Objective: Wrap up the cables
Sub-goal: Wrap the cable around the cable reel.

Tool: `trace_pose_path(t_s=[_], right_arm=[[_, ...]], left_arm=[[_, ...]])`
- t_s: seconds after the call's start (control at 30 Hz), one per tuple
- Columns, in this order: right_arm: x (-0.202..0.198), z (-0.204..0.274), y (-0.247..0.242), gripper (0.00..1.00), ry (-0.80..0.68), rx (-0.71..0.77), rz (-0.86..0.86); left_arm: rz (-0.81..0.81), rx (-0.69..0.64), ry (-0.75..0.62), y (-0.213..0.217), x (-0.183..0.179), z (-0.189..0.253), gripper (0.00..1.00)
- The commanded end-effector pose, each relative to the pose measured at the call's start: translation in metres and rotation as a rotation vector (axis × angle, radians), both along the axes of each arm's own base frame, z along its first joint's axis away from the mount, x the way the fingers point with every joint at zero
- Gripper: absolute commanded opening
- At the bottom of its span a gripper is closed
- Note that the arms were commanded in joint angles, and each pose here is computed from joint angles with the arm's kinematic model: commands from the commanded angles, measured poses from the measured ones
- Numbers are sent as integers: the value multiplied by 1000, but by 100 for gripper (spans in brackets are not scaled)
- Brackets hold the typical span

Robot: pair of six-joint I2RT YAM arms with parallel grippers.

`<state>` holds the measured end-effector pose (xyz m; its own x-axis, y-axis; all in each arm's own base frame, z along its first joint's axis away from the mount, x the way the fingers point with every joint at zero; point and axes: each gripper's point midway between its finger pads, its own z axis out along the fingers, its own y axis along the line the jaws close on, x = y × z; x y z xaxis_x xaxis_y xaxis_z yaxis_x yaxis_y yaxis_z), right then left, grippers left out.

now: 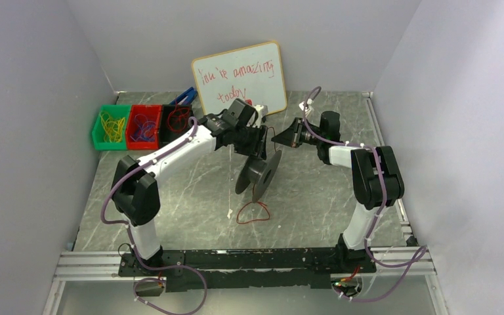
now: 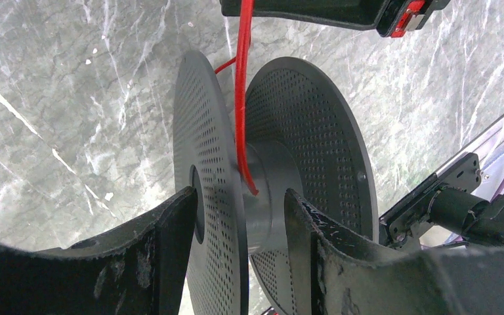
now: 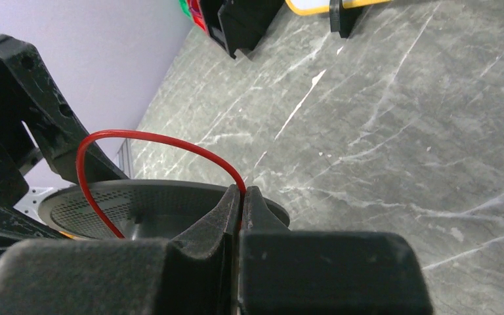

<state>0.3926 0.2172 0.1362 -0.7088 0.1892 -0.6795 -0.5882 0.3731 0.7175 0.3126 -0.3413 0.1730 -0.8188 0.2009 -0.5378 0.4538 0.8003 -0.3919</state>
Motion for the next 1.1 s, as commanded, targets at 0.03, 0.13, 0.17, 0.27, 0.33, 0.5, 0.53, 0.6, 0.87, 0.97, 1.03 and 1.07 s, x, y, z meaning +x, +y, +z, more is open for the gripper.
trace_pose_path(t_s=[0.03,0.13,0.17,0.27,0.33,0.5,0.53,0.6,0.87,0.97,1.03,1.07], right_arm=[[8,30,4,0,-107,31,-23],[6,28,6,0,-107,27,-13],[5,28,7,0,-108,28,-11],[2,26,7,0,-111,26,-5],[0,24,7,0,-108,25,-4],[0,22,7,0,-104,25,0],[-1,21,7,0,-105,24,1],[-2,20,8,0,-106,22,3],[-5,17,7,0,-110,12,13],[-5,14,7,0,-108,4,15],[-5,12,6,0,-108,-4,15],[-4,11,6,0,-108,-7,15]], left_arm=[[2,6,-30,-7,4,5,56],[13,30,-31,-7,5,1,54],[18,36,-27,-6,5,0,53],[34,51,-31,-4,8,-1,51],[42,63,-38,-2,9,0,49],[46,68,-45,-1,10,0,46],[47,70,-48,0,10,-1,46],[54,78,-51,1,12,-2,46],[56,84,-46,1,12,-6,33],[56,85,-44,1,12,-6,23],[55,86,-47,1,12,-6,18],[55,86,-47,1,12,-6,17]])
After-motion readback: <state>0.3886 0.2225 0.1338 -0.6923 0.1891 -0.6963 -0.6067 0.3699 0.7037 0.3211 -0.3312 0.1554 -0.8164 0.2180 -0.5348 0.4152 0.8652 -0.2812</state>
